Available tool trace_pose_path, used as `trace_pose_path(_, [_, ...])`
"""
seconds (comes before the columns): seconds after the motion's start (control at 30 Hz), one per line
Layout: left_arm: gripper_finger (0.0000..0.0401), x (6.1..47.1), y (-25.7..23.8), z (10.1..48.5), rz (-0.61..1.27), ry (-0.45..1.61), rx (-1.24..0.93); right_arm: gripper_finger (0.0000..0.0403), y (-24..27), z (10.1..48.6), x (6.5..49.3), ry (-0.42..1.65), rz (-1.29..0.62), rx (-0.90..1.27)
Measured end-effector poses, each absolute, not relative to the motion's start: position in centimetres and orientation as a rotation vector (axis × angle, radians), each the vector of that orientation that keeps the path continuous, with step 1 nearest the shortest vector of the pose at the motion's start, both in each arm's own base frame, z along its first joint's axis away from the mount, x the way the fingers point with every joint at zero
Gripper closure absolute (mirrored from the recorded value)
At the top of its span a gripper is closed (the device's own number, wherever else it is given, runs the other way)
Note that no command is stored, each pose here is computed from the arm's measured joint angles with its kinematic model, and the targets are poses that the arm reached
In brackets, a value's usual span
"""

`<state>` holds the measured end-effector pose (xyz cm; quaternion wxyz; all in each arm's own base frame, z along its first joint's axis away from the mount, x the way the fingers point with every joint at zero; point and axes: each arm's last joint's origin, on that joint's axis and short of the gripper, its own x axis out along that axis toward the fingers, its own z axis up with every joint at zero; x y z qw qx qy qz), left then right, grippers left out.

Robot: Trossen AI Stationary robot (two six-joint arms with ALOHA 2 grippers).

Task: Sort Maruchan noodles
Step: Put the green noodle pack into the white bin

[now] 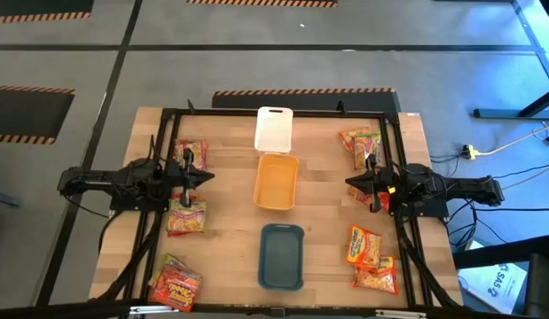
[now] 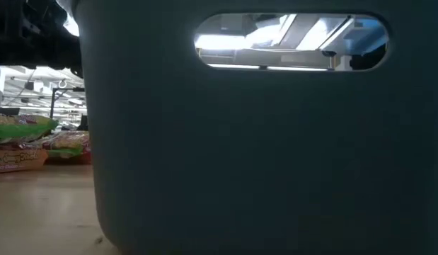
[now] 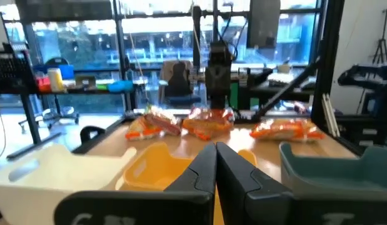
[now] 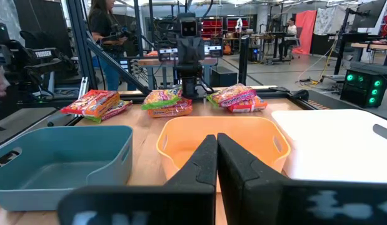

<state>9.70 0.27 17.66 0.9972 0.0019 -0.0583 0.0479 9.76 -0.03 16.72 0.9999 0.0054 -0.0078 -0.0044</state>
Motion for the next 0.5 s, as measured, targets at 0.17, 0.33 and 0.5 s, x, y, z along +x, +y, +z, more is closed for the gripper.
trace_pose_path(0.17, [0.0401, 9.5, 0.4, 18.6, 0.148, -0.221, -0.037, 0.0402, -0.1, 16.8, 9.8, -0.027, -0.026, -0.026])
trace_pose_path(0.33, [0.0401, 9.2, 1.0, 19.2, 0.329, -0.293, -0.096, 0.0402, -0.1, 17.8, 9.7, -0.136, -0.027, 0.078])
trace_pose_path(0.5, [0.0401, 9.1, 1.4, 19.3, 0.412, -0.293, -0.046, 0.0402, -0.6, 19.1, 9.4, -0.274, -0.205, 0.091])
